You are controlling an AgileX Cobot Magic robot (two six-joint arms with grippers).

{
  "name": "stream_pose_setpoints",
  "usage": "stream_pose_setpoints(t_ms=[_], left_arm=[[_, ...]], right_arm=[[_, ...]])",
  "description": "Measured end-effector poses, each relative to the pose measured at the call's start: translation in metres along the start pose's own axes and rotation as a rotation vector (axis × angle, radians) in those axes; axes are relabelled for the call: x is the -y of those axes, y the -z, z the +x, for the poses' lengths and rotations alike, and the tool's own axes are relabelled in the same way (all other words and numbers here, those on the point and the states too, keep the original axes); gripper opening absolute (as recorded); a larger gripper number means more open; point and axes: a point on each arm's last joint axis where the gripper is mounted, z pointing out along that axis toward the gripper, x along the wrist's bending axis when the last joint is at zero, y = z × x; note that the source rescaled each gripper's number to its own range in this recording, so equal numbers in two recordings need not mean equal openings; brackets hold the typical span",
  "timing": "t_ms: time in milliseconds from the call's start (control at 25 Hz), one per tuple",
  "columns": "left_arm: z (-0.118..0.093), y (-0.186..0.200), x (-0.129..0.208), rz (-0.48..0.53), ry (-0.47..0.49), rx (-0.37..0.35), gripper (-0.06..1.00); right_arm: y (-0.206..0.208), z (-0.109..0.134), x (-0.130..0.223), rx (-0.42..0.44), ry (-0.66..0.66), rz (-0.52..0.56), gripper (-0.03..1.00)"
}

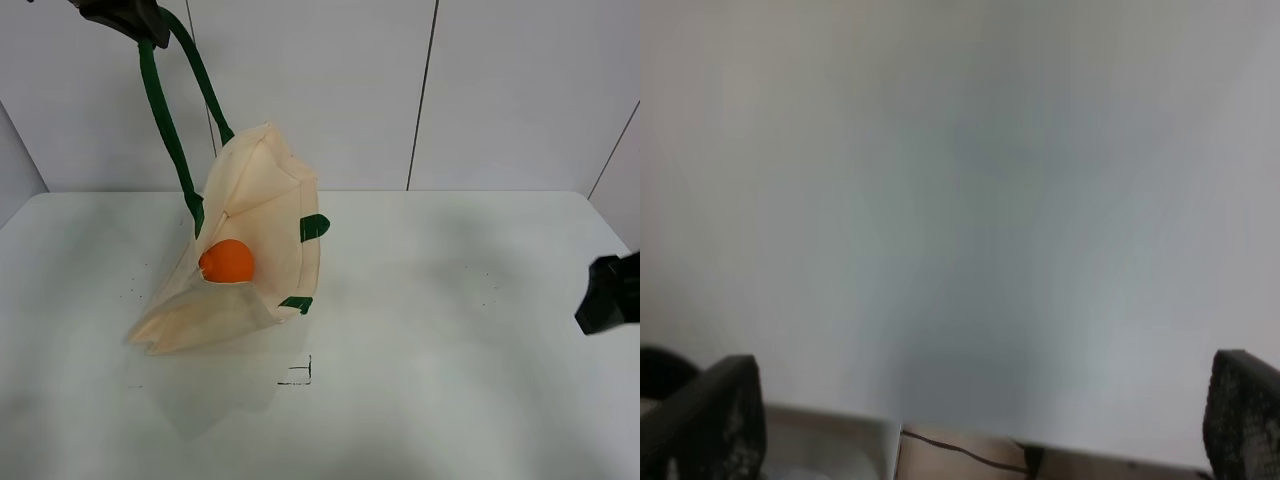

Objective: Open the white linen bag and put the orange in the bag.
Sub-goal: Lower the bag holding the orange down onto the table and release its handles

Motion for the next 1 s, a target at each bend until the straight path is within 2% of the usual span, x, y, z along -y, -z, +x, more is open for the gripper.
stream_pose_setpoints(t_ms=[360,520,640,800,1000], left_arm=[[0.0,0.0,0.0,0.0,-0.01,0.0,0.0],[0.001,0.0,0.0,-0.001,-0.023,-0.007,0.0],[0.001,-0.001,0.0,0.002,-0.028,-0.013,0.0],[0.001,-0.005,0.002,0.016,-0.029,-0.015,0.0],[0.003,-0.031,0.01,0.096,-0.027,-0.022,0.0]], right_arm=[[0.001,0.002,0.112,0.008,0.006,-0.404,1.0],[0.014,0.003,0.138,0.012,0.008,-0.618,1.0],[0.02,0.004,0.154,0.012,0.008,-0.732,1.0],[0.025,0.004,0.172,0.014,0.011,-0.856,1.0],[0.026,0.004,0.176,0.012,0.011,-0.882,1.0]])
